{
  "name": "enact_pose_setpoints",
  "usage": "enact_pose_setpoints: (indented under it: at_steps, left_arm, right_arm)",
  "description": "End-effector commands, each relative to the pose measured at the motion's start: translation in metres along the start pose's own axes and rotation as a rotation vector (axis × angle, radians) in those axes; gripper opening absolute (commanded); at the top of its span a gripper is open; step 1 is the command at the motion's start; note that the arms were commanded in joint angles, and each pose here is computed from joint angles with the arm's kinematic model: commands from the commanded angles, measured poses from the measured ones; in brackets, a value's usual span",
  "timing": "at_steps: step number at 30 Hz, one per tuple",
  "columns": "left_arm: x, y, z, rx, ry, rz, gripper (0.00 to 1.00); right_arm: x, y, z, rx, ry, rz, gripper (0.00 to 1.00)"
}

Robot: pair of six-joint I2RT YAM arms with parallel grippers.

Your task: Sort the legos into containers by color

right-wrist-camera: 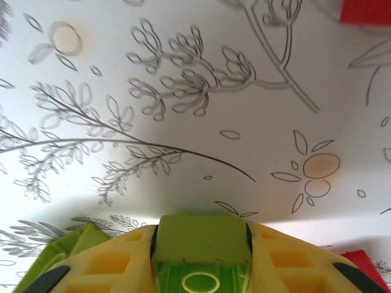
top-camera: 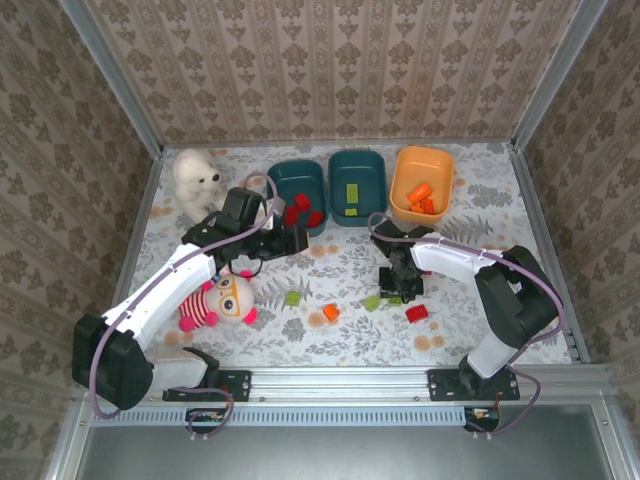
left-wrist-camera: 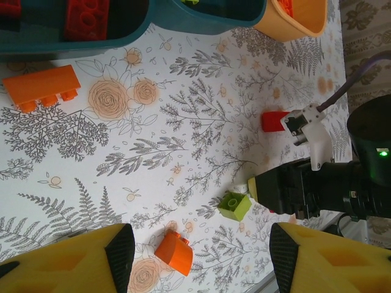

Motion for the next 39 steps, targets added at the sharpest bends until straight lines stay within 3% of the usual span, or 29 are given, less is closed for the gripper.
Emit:
enact_pose_setpoints:
  at_steps: [1,6,10,15,21,26,30,35,39]
  left_arm:
    - [-0.006,0.011,-0.011,-0.052,0.014,-0.002,0.63]
    - [0.007,0.017,-0.021,-0.099,0.107,-0.046,0.63]
    - [0.011,0.023,-0.019,-0.118,0.133,-0.072,0.63]
    - [0.008,0.035,-0.019,-0.131,0.131,-0.066,0.63]
    - [0.007,0.043,-0.021,-0.15,0.134,-0.066,0.63]
    - [0.007,0.039,-0.022,-0.135,0.14,-0.057,0.63]
    - [0.011,0.031,-0.021,-0.115,0.153,-0.052,0.63]
    - [0.015,0.024,-0.016,-0.09,0.159,-0.05,0.64]
    - [0.016,0.022,-0.012,-0.071,0.156,-0.037,0.63]
  right_arm:
    - [0.015,0.022,-0.044,-0.143,0.024,-0.053,0.28]
    - [0.05,0.066,-0.1,-0.313,0.086,-0.102,0.27]
    - [0.085,0.113,-0.115,-0.382,0.124,-0.095,0.27]
    - [0.12,0.172,-0.107,-0.453,0.111,-0.1,0.26]
    - [0.124,0.229,-0.068,-0.455,0.036,-0.053,0.26]
    - [0.128,0.246,-0.04,-0.411,0.002,-0.057,0.32]
    - [0.131,0.247,-0.028,-0.379,-0.005,-0.061,0.44]
    - [0.135,0.248,-0.042,-0.393,0.023,-0.06,0.55]
    - [0.14,0.251,-0.081,-0.453,0.079,-0.061,0.57]
Point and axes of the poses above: each hand's point on the last joint's axis, 136 mm out from that joint toward the fingers, its own z axis out along the fingers, its own x axis along the line the jaws close on, y = z × x, the point moved 2 cm from there along -z, back along the fingers, and after that the axes turned 14 degrees about z, right-handed, at the moved point
